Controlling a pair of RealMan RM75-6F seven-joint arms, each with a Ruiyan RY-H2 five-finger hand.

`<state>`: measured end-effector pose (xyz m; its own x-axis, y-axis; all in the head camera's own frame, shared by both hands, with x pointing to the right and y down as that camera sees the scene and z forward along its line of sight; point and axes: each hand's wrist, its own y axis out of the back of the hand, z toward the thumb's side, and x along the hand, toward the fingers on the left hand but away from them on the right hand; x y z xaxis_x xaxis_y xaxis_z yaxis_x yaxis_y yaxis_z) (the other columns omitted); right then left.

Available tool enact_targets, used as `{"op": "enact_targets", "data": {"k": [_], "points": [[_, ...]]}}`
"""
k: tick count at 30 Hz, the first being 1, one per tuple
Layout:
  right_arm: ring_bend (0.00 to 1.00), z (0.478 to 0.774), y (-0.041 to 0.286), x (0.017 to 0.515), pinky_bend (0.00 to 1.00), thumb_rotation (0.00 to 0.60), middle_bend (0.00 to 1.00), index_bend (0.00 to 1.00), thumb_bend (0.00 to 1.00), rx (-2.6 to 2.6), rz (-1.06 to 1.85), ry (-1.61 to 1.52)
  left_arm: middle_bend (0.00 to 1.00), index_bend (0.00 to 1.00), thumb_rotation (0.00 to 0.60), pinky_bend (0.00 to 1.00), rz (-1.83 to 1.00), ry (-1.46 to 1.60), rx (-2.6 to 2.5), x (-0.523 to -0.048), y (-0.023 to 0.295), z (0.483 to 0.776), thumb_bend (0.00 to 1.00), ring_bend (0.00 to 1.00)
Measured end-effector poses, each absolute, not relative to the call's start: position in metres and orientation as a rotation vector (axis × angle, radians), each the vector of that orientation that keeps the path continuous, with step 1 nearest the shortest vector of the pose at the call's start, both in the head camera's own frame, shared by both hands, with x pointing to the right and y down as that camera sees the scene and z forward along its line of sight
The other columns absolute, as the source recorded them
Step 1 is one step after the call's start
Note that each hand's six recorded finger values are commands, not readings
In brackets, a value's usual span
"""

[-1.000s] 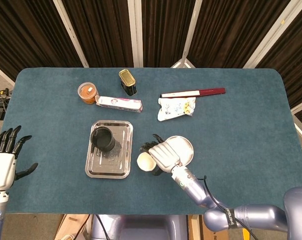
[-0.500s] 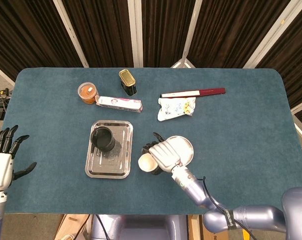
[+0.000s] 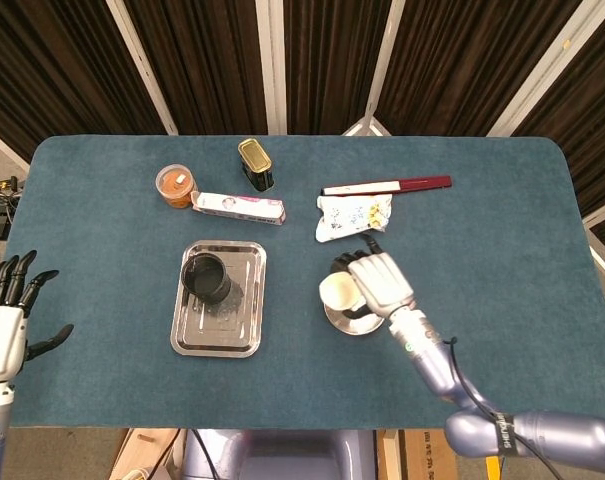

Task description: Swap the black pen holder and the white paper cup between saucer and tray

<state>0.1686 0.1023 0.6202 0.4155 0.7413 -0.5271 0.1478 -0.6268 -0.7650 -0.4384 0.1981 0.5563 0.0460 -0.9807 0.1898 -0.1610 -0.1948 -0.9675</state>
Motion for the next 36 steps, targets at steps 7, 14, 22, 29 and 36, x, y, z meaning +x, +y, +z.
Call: {"op": "enact_targets", "data": {"k": [7,14,22,29,36], "points": [[0.34,0.634,0.106,0.194,0.00,0.600,0.38,0.44,0.00,-2.064,1.279,-0.756,0.04,0.24,0.600,0.06,-1.236,1.194,-1.490,-0.433,0.202,0.556,0.11,0.00],[0.34,0.647,0.107,0.199,0.00,0.600,0.38,0.42,0.00,-2.079,1.276,-0.758,0.04,0.24,0.600,0.06,-1.243,1.194,-1.484,-0.432,0.203,0.557,0.11,0.00],[0.13,0.657,0.111,0.198,0.00,0.600,0.15,0.13,0.00,-2.098,1.277,-0.733,0.04,0.24,0.600,0.06,-1.251,1.188,-1.481,-0.433,0.202,0.558,0.11,0.00],[0.00,0.659,0.114,0.203,0.00,0.600,0.00,0.00,0.00,-2.046,1.319,-0.633,0.04,0.24,0.600,0.06,-1.257,1.183,-1.472,-0.434,0.202,0.558,0.11,0.00],[0.00,0.635,0.108,0.221,0.00,0.600,0.00,0.00,0.00,-1.953,1.342,-0.672,0.04,0.24,0.600,0.06,-1.274,1.167,-1.475,-0.437,0.202,0.558,0.11,0.00]]}}
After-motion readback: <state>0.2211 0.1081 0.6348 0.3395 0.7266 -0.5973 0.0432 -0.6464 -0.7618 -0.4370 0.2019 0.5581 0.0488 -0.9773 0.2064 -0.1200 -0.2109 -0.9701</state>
